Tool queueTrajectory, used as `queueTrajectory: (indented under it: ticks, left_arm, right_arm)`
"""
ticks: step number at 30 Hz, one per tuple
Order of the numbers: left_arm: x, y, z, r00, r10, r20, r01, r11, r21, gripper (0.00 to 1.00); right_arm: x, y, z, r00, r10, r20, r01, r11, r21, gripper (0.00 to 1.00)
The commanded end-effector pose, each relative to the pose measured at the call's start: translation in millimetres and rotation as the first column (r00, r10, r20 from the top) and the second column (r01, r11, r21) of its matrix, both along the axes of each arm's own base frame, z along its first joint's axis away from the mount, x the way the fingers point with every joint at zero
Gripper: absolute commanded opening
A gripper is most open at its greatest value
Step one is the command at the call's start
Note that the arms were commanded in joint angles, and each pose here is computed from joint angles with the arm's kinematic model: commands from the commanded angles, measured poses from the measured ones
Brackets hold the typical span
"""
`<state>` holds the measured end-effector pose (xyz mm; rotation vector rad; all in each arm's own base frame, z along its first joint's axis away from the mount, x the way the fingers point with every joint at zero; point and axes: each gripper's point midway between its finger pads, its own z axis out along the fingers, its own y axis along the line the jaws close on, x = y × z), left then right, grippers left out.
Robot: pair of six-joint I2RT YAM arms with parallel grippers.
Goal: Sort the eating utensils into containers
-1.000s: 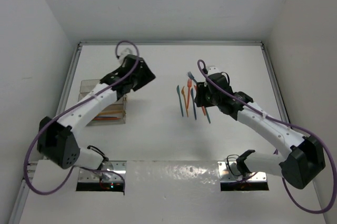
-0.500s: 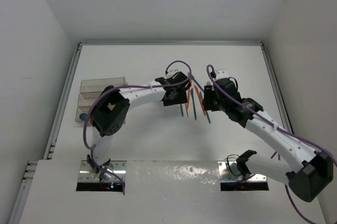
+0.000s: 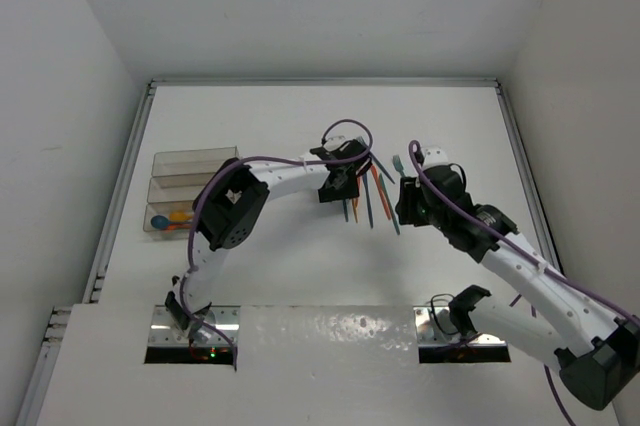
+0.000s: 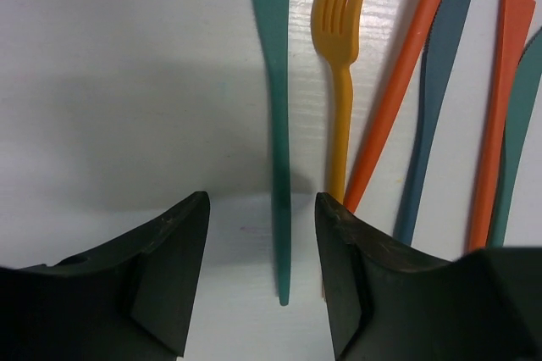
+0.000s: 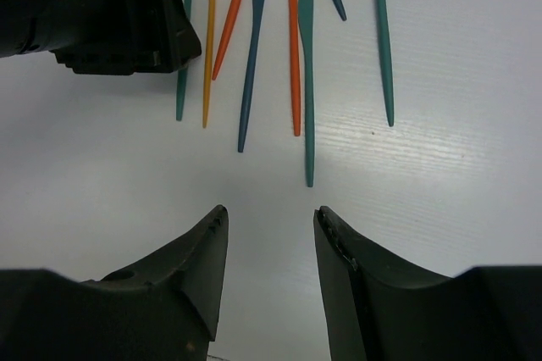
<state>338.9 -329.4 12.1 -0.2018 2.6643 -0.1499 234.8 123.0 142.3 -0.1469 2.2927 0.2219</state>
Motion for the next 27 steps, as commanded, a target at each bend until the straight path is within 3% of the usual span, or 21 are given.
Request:
queueTrajectory:
  ticks: [1, 9, 13, 18, 27]
  left_arm:
    - [1, -4, -3, 1.000, 0.019, 0.010, -0.020, 0.999, 0.028, 0.50]
    - [-17, 19, -36, 0.997, 0.058, -0.058, -0.048, 0.986, 0.158, 0.40]
    - [-38, 32, -53, 0.993, 0.037, -0.112, -0.007, 0.966, 0.258, 0.36]
    - [-59, 39, -69, 0.987, 0.028, -0.161, 0.022, 0.953, 0.301, 0.34]
    - [-70, 59, -71, 0.980, -0.002, -0.199, 0.073, 0.933, 0.351, 0.02]
  right_arm:
    - [-2, -5, 5, 1.000, -0.009, 0.024, 0.009, 1.000, 0.002, 0.46]
    - [-6, -9, 7, 0.999, 0.003, 0.044, -0.003, 1.000, -0.001, 0.46]
    - [-8, -10, 5, 0.999, 0.009, 0.054, -0.009, 1.000, -0.001, 0.47]
    - [-9, -9, 2, 0.998, 0.016, 0.054, -0.016, 1.000, 0.000, 0.47]
    - [-10, -4, 3, 0.998, 0.036, 0.055, -0.037, 0.999, 0.022, 0.47]
